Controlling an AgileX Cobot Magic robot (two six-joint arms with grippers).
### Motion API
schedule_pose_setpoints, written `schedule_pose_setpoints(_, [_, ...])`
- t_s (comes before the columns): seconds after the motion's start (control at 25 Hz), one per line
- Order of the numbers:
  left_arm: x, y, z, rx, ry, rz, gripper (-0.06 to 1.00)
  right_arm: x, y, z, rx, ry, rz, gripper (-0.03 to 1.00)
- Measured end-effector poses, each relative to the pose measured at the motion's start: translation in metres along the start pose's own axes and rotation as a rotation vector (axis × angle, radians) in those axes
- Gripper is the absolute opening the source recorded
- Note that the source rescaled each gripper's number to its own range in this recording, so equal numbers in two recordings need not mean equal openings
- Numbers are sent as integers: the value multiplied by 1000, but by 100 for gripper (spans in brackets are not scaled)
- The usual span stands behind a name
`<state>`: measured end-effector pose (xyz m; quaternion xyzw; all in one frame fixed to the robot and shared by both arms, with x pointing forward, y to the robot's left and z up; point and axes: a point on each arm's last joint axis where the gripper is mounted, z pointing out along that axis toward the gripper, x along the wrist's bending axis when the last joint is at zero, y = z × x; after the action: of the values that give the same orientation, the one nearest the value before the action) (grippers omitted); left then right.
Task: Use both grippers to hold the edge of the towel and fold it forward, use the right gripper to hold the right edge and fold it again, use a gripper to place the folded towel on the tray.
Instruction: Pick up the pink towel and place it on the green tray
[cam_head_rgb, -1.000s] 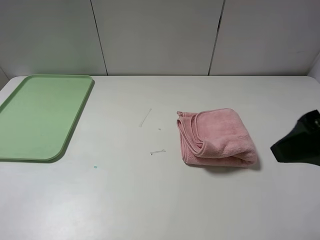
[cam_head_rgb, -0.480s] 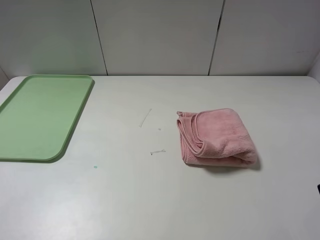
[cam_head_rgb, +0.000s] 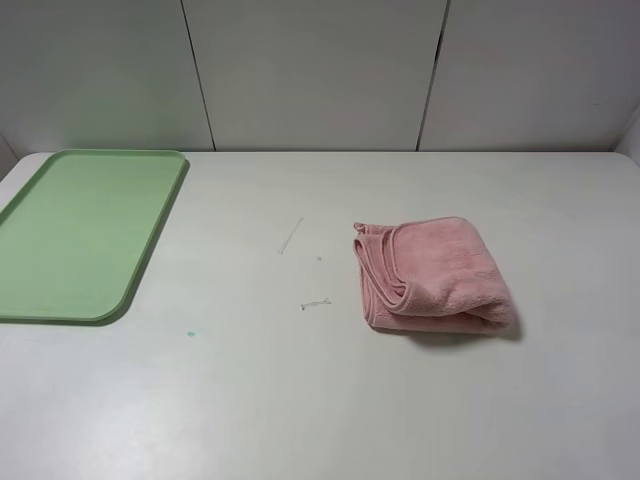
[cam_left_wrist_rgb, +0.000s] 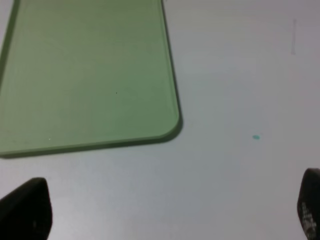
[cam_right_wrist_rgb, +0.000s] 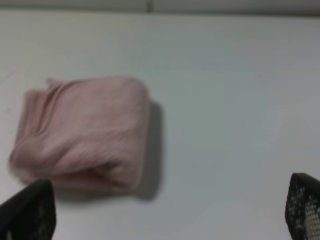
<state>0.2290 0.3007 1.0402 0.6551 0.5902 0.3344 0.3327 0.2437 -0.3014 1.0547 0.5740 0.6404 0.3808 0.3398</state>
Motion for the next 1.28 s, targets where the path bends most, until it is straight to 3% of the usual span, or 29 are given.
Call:
schedule_pose_setpoints(0.28, [0,0,0,0,0,0,98,0,-5,-8,-59,-134,60,100])
schedule_pose_setpoints(1.28, [0,0,0,0,0,0,98,0,-4,-8,-61,-137,62,100])
